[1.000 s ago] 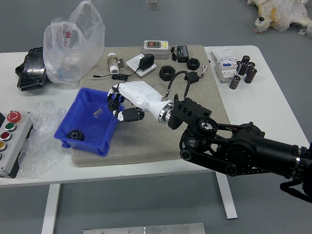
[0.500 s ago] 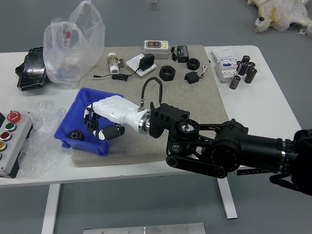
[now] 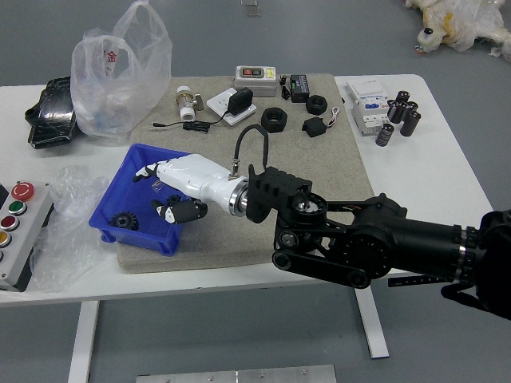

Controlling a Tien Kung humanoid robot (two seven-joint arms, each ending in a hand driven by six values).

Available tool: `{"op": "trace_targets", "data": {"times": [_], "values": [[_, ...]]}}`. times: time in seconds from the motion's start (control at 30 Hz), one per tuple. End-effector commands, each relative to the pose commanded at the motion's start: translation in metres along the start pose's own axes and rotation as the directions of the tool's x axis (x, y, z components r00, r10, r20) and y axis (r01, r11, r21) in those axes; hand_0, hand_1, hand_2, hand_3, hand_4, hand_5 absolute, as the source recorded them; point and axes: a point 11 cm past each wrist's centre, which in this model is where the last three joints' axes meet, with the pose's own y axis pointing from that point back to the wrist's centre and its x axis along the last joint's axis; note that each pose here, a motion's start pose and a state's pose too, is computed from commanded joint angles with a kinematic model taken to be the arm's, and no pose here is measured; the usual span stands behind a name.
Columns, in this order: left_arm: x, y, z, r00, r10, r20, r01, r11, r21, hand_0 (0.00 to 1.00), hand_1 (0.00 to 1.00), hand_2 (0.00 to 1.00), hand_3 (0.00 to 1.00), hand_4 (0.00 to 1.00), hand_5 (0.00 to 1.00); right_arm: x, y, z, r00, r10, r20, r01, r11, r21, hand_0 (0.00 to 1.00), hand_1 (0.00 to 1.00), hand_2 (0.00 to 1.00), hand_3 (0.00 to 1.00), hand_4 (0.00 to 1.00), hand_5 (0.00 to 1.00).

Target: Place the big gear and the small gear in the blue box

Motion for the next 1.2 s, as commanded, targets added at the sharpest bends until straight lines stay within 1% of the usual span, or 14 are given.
{"op": "trace_targets", "data": {"times": [0.17,0.23,0.4,0.43,0.5,0.6,0.63,0.7,0.73,0.83,1.0,1.03,1.1,1.2], "values": [[-0.001,0.0,-0.001,1.0,-0.001,0.0,0.001,1.0,0.001,0.65,0.592,0.568,0.658,0.68,0.363,0.006,0.007,0.021,0.997,0.051,0.061,-0.048,0.998,-0.052,0.545,0.837,0.875,0.881,0.533,0.248],[-0.001,0.0,-0.002,1.0,-0.002,-0.001,0.002,1.0,0.002,0.65,0.592,0.568,0.657,0.68,0.363,0.008,0.012,0.035,0.991,0.085,0.106,-0.076,0.993,-0.086,0.536,0.823,0.856,0.858,0.538,0.244],[-0.004,-0.001,-0.004,1.0,-0.005,-0.006,0.005,1.0,0.004,0.65,0.592,0.568,0.657,0.68,0.363,0.012,0.031,0.067,0.955,0.188,0.229,-0.154,0.975,-0.159,0.536,0.823,0.856,0.858,0.538,0.244],[-0.004,-0.001,-0.004,1.0,-0.006,-0.006,0.006,1.0,0.005,0.65,0.593,0.568,0.657,0.68,0.362,0.013,0.035,0.072,0.942,0.214,0.259,-0.174,0.97,-0.168,0.481,0.744,0.78,0.743,0.542,0.256],[-0.005,-0.001,-0.005,1.0,-0.007,-0.008,0.007,1.0,0.005,0.65,0.593,0.568,0.657,0.68,0.362,0.017,0.044,0.082,0.905,0.271,0.328,-0.22,0.958,-0.187,0.481,0.744,0.78,0.743,0.542,0.256],[-0.007,-0.001,-0.005,1.0,-0.009,-0.011,0.009,1.0,0.004,0.65,0.593,0.568,0.657,0.68,0.362,0.025,0.061,0.099,0.824,0.365,0.433,-0.296,0.93,-0.22,0.481,0.744,0.78,0.743,0.542,0.256],[-0.007,-0.001,-0.005,1.0,-0.01,-0.011,0.01,1.0,0.003,0.65,0.593,0.568,0.657,0.68,0.363,0.028,0.067,0.104,0.796,0.39,0.462,-0.317,0.92,-0.231,0.447,0.674,0.698,0.674,0.539,0.258],[-0.008,-0.001,-0.004,1.0,-0.011,-0.013,0.011,1.0,0.0,0.65,0.593,0.568,0.657,0.68,0.363,0.032,0.081,0.117,0.73,0.441,0.521,-0.359,0.897,-0.257,0.447,0.674,0.698,0.674,0.539,0.258],[-0.008,-0.001,-0.004,1.0,-0.012,-0.013,0.012,1.0,-0.001,0.65,0.593,0.568,0.657,0.68,0.363,0.034,0.092,0.126,0.678,0.473,0.562,-0.385,0.88,-0.276,0.447,0.674,0.698,0.674,0.539,0.258],[-0.01,-0.002,-0.005,1.0,-0.014,-0.016,0.014,1.0,-0.003,0.65,0.594,0.568,0.657,0.68,0.363,0.035,0.115,0.144,0.563,0.527,0.636,-0.43,0.845,-0.319,0.445,0.666,0.688,0.666,0.546,0.257],[-0.012,-0.002,-0.009,1.0,-0.016,-0.017,0.017,1.0,0.003,0.65,0.594,0.568,0.657,0.68,0.363,0.028,0.154,0.171,0.366,0.588,0.722,-0.482,0.783,-0.394,0.445,0.666,0.688,0.666,0.546,0.257],[-0.012,-0.002,-0.009,1.0,-0.017,-0.017,0.017,1.0,0.004,0.65,0.594,0.568,0.657,0.68,0.363,0.024,0.163,0.177,0.321,0.6,0.733,-0.487,0.768,-0.416,0.474,0.668,0.688,0.669,0.548,0.245],[-0.012,-0.002,-0.009,1.0,-0.017,-0.015,0.017,1.0,0.005,0.65,0.594,0.568,0.657,0.68,0.363,0.015,0.182,0.19,0.232,0.625,0.745,-0.489,0.738,-0.466,0.474,0.668,0.688,0.669,0.548,0.245],[-0.01,-0.002,-0.008,1.0,-0.014,-0.011,0.014,1.0,0.003,0.65,0.594,0.568,0.657,0.68,0.363,0.003,0.203,0.205,0.127,0.655,0.745,-0.479,0.698,-0.532,0.474,0.668,0.688,0.669,0.548,0.245]]}}
